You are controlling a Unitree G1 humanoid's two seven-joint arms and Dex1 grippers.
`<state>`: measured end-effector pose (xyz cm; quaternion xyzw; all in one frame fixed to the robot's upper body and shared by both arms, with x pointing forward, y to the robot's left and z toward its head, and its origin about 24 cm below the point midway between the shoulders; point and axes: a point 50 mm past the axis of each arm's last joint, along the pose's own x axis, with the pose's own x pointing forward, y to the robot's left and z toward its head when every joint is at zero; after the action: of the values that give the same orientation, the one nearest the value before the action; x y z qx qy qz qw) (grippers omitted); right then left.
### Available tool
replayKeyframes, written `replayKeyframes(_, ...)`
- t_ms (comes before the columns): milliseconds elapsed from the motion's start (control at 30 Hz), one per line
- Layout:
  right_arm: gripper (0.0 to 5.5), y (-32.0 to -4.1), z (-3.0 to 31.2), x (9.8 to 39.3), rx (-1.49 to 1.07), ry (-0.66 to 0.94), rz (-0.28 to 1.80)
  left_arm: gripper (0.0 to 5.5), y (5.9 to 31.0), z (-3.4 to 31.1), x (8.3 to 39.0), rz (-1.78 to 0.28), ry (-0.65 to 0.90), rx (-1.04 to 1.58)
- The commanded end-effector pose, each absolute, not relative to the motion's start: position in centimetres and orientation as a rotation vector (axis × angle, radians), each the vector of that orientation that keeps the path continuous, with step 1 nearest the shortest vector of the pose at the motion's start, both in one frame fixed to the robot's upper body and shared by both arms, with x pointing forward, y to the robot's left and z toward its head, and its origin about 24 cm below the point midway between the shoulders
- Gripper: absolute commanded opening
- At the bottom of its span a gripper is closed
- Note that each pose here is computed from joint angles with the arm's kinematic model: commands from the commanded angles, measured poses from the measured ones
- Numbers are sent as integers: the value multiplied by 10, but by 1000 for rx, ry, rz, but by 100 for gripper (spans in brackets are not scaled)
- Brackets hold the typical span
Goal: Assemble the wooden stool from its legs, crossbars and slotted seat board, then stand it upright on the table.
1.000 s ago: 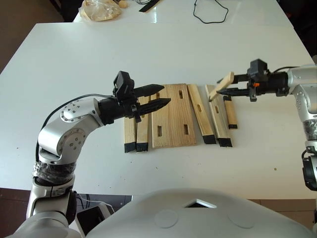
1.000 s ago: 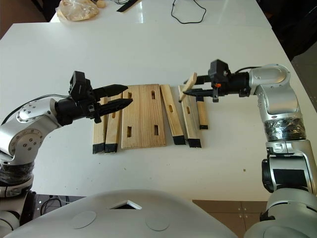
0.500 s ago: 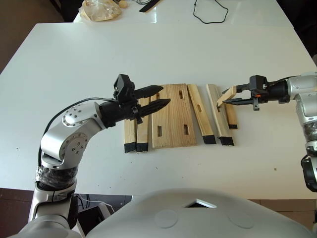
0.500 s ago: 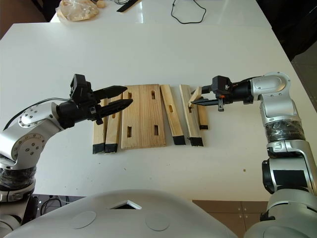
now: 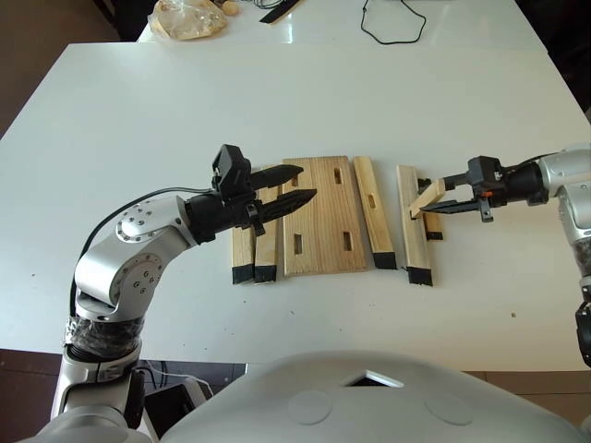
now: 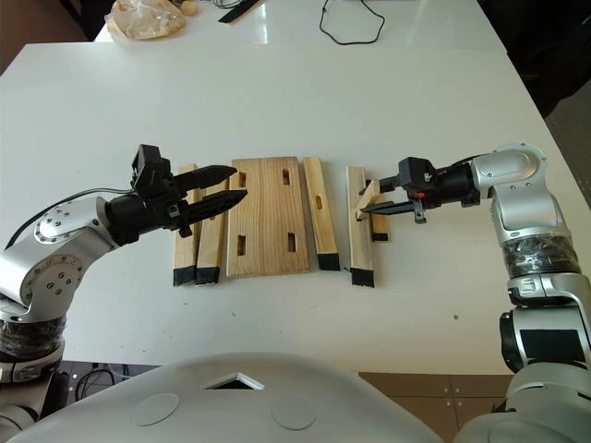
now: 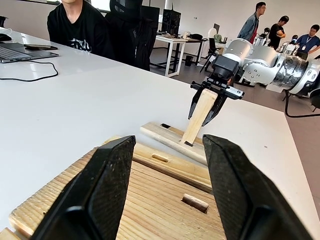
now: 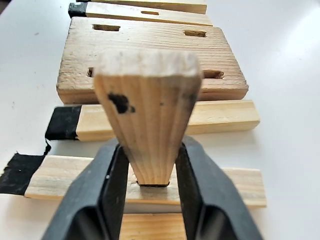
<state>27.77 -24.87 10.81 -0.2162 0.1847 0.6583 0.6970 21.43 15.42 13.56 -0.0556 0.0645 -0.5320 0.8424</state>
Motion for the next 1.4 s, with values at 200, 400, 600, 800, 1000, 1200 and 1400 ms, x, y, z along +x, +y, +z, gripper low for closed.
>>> replayKeyframes(200,128,-267,52,257,-364,733,1483,250,151,135,213,-1147,167,-99)
replayKeyframes(400,128,-278,36,244,-407,802,1486,250,152,134,212,-1143,183,-90)
replayKeyframes(600,128,-272,37,246,-406,764,1510,250,150,132,211,-1147,187,-88)
replayKeyframes(800,128,-256,55,259,-427,654,1524,250,150,130,211,-1148,194,-83)
replayKeyframes(1000,228,-249,58,267,-412,601,1466,250,150,130,213,-1144,196,-75)
replayKeyframes(1200,289,-249,60,272,-386,540,1393,250,151,129,214,-1142,193,-69)
replayKeyframes(1400,289,-245,120,274,-260,309,1386,250,153,127,212,-1128,196,-66)
